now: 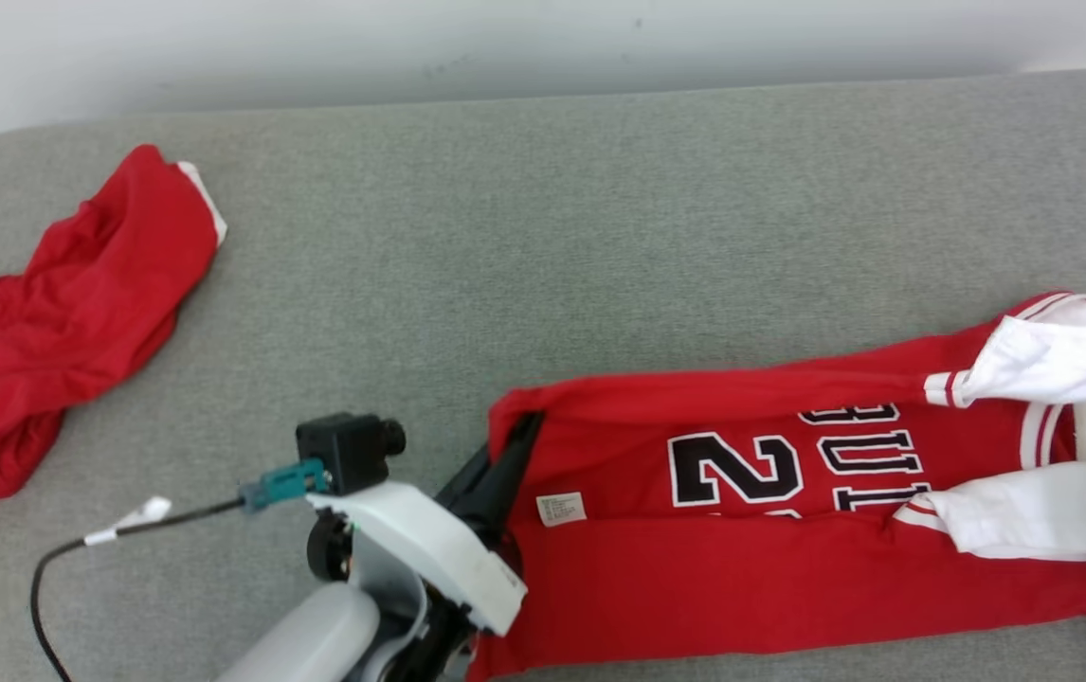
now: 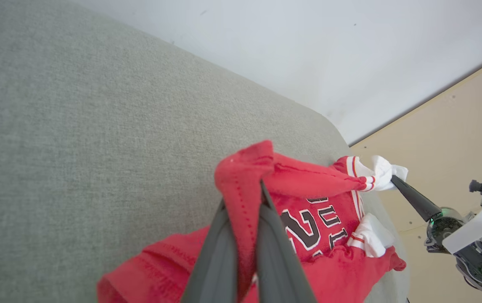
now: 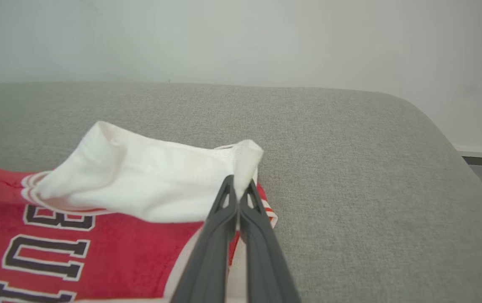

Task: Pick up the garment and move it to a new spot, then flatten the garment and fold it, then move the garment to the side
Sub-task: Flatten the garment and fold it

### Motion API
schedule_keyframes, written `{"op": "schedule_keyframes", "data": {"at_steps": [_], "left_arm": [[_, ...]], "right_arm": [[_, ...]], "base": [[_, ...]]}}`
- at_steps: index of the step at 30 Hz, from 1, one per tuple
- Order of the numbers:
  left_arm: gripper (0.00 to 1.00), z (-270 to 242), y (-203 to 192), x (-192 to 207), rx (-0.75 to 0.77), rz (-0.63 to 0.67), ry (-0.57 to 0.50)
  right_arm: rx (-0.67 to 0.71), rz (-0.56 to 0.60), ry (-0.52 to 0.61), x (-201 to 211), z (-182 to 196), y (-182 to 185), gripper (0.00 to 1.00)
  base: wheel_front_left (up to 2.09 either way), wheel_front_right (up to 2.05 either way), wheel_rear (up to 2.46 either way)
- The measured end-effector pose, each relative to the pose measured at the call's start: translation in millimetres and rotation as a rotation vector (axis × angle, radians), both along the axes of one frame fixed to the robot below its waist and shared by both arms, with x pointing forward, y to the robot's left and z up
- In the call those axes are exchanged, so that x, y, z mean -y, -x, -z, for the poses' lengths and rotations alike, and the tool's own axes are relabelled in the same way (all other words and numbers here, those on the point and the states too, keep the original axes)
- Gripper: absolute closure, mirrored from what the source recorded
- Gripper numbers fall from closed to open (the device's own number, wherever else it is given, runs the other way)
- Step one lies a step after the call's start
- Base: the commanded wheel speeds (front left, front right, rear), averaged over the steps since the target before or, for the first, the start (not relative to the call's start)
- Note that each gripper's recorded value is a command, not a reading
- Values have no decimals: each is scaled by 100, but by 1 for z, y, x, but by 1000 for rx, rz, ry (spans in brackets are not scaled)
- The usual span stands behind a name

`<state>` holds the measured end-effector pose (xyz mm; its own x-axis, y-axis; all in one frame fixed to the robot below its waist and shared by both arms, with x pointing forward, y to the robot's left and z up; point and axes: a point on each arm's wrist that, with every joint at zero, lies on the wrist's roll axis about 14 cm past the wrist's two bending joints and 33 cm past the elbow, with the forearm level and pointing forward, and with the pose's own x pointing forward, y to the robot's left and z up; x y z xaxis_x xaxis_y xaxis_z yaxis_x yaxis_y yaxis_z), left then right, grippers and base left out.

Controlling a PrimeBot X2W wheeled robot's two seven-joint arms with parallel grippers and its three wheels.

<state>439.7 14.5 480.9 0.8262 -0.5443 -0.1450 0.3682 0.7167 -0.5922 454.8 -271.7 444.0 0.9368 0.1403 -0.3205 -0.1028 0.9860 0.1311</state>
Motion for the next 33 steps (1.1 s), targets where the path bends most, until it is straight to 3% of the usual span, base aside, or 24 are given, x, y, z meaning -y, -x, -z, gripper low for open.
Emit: {"op": "schedule_keyframes", "data": {"at_steps": [6, 20, 21, 22, 23, 24, 26, 28, 31, 33], "left_arm": [[100, 2, 22, 7, -39, 18, 19], [100, 16, 36, 3, -81, 25, -13], [80, 16, 37, 3, -82, 25, -14], [27, 16, 37, 2, -82, 19, -17], [0, 17, 38, 2, -82, 16, -21], [0, 19, 40, 2, -88, 19, -28], [0, 25, 50, 4, -112, 34, -37], [0, 34, 59, 1, -130, 40, -72], [0, 47, 76, -7, -170, 32, -106], [0, 53, 88, -11, -187, 13, -115]], "right_arm": [[33, 57, -58, 4, -3, 19, 100], [-60, 89, -96, 0, 22, 48, 100], [-70, 86, -91, -1, 24, 50, 100], [-72, 86, -91, -1, 24, 52, 92], [-76, 84, -88, -1, 25, 53, 78], [-79, 83, -83, -1, 25, 54, 55], [-111, 78, -77, -1, 32, 62, 48], [-133, 78, -76, -1, 37, 71, 20], [-136, 98, -67, 7, 36, 81, 2], [-124, 123, -62, 15, 33, 89, 0]], "base": [[0, 0, 0], [0, 0, 0], [0, 0, 0], [0, 0, 0], [0, 0, 0], [0, 0, 0], [0, 0, 0], [0, 0, 0], [0, 0, 0], [0, 0, 0]]}}
